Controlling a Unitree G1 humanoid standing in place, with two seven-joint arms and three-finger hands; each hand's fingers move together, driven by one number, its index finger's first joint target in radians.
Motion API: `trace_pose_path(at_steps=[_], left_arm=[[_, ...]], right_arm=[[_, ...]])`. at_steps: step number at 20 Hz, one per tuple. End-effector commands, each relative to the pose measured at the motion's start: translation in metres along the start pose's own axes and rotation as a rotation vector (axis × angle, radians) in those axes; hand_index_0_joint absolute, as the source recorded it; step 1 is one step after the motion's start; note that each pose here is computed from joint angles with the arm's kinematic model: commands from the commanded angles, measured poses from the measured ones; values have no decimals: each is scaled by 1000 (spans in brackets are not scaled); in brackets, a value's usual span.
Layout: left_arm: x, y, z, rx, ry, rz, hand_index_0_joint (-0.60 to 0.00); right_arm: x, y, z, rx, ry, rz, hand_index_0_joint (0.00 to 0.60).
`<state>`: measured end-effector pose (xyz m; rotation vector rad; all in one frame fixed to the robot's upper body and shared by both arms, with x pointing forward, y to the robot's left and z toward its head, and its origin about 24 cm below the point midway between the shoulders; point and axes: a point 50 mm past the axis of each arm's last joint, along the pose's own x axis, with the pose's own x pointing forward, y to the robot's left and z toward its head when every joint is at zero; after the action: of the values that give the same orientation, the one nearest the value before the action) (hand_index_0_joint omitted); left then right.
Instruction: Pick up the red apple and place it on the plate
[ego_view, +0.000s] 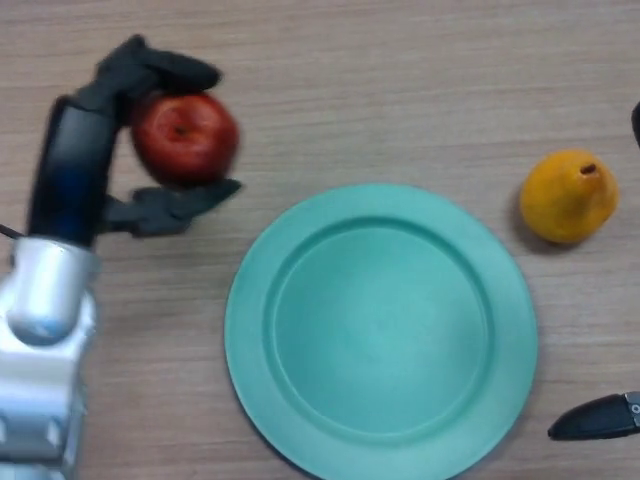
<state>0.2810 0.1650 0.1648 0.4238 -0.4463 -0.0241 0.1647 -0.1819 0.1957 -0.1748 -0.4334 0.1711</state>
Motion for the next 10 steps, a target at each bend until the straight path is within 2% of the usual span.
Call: trace_pose_path(at_steps=[1, 2, 4, 7, 10], left_arm=[[-11, -19, 38, -9, -157, -67, -600], [-17, -30, 44, -43, -168, -97, -600], [-32, -53, 52, -28, -190, -146, -600], [-44, -76, 37, -58, -155, -186, -600], [-46, -86, 24, -58, -108, -198, -600]], right_arm=[[-6, -8, 31, -38, -210, -32, 0], [-6, -9, 32, -36, -210, -36, 0], [-7, -13, 34, -38, -217, -46, 0], [-9, -15, 33, -50, -217, -62, 0], [-10, -18, 32, -50, -213, -72, 0]])
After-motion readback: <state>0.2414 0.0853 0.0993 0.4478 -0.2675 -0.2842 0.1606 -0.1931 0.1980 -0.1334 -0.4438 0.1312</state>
